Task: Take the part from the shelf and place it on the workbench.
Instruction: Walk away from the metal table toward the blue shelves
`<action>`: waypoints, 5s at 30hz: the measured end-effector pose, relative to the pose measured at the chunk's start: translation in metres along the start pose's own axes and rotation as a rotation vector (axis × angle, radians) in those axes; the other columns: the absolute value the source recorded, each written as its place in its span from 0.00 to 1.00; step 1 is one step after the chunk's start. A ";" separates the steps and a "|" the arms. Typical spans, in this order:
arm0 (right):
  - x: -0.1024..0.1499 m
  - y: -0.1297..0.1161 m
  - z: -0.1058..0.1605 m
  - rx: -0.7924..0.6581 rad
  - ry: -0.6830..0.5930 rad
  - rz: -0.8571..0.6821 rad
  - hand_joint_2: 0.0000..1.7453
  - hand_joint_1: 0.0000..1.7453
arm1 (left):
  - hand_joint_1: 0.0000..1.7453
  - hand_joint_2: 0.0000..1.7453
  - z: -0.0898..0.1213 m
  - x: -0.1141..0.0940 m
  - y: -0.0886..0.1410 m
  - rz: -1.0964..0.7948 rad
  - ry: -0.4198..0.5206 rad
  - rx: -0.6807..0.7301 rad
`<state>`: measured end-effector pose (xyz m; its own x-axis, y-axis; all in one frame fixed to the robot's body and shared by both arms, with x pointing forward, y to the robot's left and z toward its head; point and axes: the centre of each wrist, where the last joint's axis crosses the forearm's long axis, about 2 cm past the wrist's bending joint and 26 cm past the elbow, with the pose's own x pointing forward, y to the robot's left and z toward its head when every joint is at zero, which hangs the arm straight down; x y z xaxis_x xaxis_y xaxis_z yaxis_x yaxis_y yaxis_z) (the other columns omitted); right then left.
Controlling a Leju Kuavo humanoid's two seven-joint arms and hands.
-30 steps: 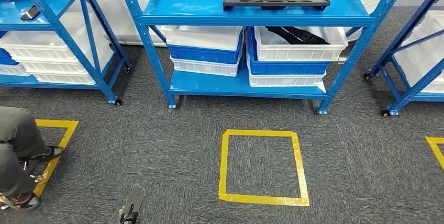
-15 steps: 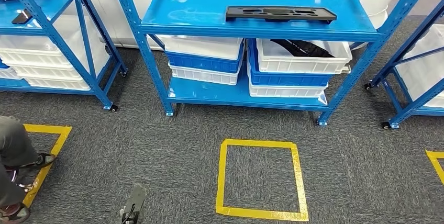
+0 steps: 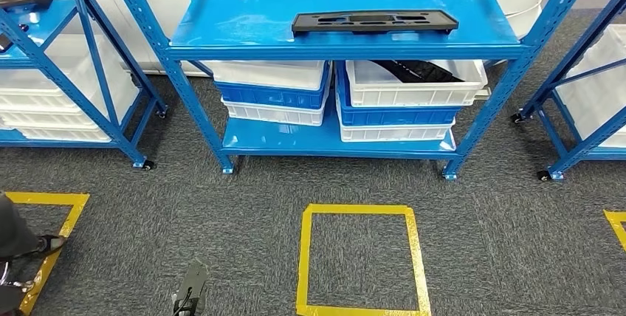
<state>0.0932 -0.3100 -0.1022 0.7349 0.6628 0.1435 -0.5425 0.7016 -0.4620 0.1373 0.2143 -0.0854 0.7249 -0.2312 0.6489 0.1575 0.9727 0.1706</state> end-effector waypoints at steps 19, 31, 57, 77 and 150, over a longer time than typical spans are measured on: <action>0.001 -0.007 -0.002 -0.010 -0.004 0.008 1.00 0.00 | 0.00 0.00 -0.002 0.003 0.001 -0.003 -0.002 0.004; 0.003 -0.007 -0.002 0.000 -0.009 0.014 1.00 0.00 | 0.00 0.00 -0.001 0.001 0.002 -0.003 0.013 0.012; 0.004 -0.009 -0.003 -0.005 -0.015 0.006 1.00 0.00 | 0.00 0.00 -0.001 0.001 0.002 -0.005 0.014 0.017; 0.004 -0.010 -0.004 0.012 -0.009 -0.018 0.25 0.00 | 0.00 0.00 -0.001 0.001 0.001 0.004 0.021 0.029; 0.000 -0.008 -0.003 0.008 -0.004 0.007 0.00 0.00 | 0.00 0.00 0.007 -0.016 0.000 0.008 0.006 0.031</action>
<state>0.0988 -0.3169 -0.1008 0.7293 0.6688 0.1442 -0.5508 0.6990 -0.4562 0.1204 0.2175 -0.0906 0.7299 -0.2232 0.6461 0.1311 0.9733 0.1882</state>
